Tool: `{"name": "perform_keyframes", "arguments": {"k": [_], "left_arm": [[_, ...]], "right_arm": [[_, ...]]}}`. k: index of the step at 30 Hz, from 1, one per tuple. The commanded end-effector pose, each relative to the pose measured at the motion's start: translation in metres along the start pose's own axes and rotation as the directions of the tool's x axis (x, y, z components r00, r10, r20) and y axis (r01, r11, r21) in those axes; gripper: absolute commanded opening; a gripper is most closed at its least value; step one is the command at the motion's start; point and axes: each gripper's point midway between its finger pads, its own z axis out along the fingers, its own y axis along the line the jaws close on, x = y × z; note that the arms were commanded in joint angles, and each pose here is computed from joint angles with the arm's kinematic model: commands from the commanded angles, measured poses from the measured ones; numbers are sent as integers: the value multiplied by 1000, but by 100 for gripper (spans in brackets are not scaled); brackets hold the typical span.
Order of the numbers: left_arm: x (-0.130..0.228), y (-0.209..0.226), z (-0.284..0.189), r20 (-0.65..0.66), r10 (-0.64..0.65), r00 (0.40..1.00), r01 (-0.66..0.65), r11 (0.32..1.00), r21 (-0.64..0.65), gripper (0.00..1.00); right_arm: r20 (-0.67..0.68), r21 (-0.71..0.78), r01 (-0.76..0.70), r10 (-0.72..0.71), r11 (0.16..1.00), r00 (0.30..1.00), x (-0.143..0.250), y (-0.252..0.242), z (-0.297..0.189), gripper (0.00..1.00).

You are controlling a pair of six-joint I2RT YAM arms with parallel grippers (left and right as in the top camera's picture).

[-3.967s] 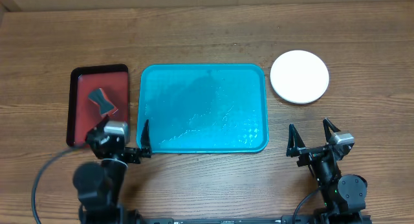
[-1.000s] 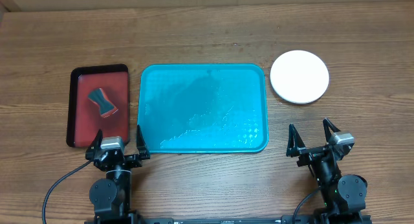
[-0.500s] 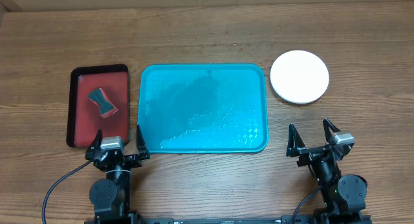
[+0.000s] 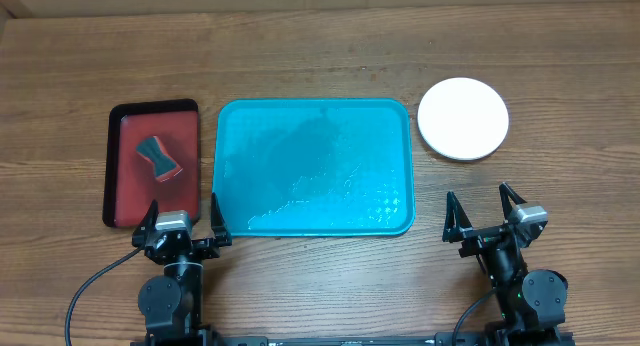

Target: Clean dirty plates on tray and stack at the side

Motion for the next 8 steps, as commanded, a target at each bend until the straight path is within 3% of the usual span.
{"name": "perform_keyframes", "arguments": {"k": [1, 8], "left_arm": [[-1, 1, 0, 7, -13, 1000, 13, 1000, -7, 100], [-1, 1, 0, 7, -13, 1000, 13, 1000, -7, 100]], "right_arm": [[3, 9, -3, 3, 1000, 1000, 2, -2, 0, 100], [3, 9, -3, 3, 1000, 1000, 2, -2, 0, 100]]}}
